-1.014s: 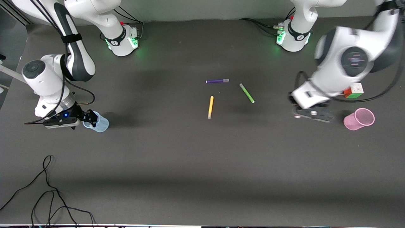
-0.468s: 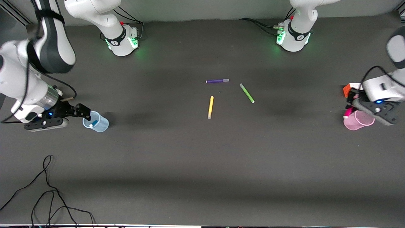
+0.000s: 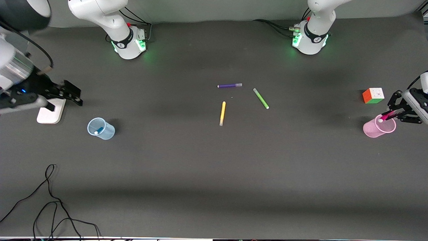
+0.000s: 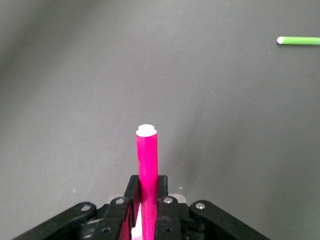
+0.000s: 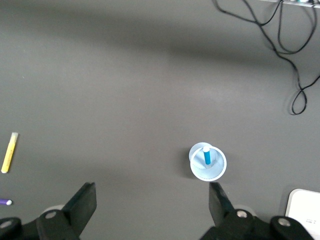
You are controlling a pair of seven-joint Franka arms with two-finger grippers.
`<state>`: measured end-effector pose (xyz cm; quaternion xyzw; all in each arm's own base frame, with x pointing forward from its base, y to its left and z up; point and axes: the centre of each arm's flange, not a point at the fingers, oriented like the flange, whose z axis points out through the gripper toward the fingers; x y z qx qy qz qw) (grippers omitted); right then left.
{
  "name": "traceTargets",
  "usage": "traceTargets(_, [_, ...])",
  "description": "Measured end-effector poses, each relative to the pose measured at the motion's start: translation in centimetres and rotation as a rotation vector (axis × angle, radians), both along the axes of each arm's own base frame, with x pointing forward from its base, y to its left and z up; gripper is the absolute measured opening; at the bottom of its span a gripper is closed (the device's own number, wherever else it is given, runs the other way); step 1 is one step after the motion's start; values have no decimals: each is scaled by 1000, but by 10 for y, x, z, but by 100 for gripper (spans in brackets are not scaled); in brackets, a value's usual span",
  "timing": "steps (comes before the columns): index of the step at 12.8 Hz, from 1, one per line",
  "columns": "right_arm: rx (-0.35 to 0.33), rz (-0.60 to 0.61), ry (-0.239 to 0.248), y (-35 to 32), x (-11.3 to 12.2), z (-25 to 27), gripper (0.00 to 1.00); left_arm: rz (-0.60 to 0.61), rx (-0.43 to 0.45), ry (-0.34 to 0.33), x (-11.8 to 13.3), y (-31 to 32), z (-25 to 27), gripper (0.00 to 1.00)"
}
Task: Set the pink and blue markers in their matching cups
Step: 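Release the blue marker with the right gripper while the left gripper lowers the pink marker, then open the left gripper to drop the pink marker into the pink cup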
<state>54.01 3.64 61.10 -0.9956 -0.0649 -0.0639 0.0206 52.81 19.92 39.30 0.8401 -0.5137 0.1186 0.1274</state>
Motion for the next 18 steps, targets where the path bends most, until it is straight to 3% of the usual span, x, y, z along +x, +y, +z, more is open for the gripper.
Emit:
traceTargets(4, [-3,-2,6,2,1,-2,100,-115,-150,-141,-16,62,-83,18])
traceTargets(8, [-5,-45,66,6,-4,-9,100,-186,-226,-287,-23,87,-125,18])
traceTargets(11, [-4,-52,67,6,-4,-9,100,-184,-243,-314,-26,98,-137,18])
traceTargets(12, [-4,-52,68,6,-4,-9,100,-182,-247,-315,-27,100,-139,23])
traceTargets(18, [-4,-45,54,10,-4,-3,100,-112,-283,-303,-19,102,-134,97])
